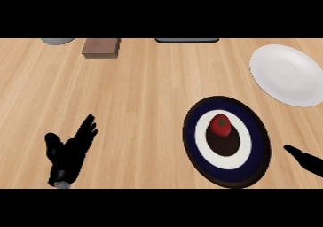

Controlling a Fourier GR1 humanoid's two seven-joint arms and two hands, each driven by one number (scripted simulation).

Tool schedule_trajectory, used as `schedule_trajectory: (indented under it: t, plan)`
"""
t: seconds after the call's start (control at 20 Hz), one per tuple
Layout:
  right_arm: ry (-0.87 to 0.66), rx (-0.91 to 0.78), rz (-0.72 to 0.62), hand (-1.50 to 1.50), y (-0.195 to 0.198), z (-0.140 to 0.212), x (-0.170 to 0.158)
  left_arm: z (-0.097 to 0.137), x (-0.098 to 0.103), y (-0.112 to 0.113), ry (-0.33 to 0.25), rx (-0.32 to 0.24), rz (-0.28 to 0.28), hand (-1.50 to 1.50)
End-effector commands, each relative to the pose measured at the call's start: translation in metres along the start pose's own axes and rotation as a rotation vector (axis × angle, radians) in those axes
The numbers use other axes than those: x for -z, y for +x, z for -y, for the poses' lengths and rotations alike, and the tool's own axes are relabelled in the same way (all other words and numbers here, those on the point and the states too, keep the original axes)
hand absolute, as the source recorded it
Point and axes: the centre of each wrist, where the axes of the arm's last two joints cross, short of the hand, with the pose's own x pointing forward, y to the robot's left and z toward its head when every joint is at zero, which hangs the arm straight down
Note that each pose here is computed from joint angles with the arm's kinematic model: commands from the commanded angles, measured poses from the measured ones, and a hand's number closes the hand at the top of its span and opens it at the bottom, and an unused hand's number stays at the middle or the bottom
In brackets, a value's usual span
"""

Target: Pick the tomato from the plate and place it in the plate

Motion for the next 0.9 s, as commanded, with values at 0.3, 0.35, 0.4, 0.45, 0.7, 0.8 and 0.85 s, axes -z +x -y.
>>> schedule_trajectory:
  t: [0.3, 0.35, 0.4, 0.45, 0.7, 0.8, 0.85]
  plan:
    - [0.250, -0.303, -0.174, -1.50, 0.066, -0.007, -0.007, 0.005, 0.012, 0.005, -0.048, 0.004, -0.012, 0.00]
    - [0.257, -0.318, -0.188, -1.50, 0.084, -0.005, 0.000, 0.013, 0.008, 0.004, -0.035, 0.019, -0.004, 0.00]
    - [0.260, -0.320, -0.214, -1.50, 0.081, -0.025, 0.012, 0.019, 0.021, 0.032, -0.057, 0.029, -0.003, 0.00]
    - [0.274, -0.332, -0.218, -1.50, 0.092, -0.023, 0.002, -0.005, 0.011, 0.012, -0.024, 0.000, -0.001, 0.00]
    - [0.306, -0.372, -0.232, -1.50, 0.115, -0.079, -0.005, 0.010, 0.016, 0.019, -0.036, 0.003, 0.010, 0.00]
    - [0.315, -0.389, -0.253, -1.50, 0.094, -0.090, 0.005, -0.003, 0.018, -0.001, -0.034, 0.010, -0.011, 0.00]
    - [0.317, -0.423, -0.291, -1.50, 0.113, -0.087, -0.005, -0.008, 0.015, 0.023, -0.025, 0.005, -0.014, 0.00]
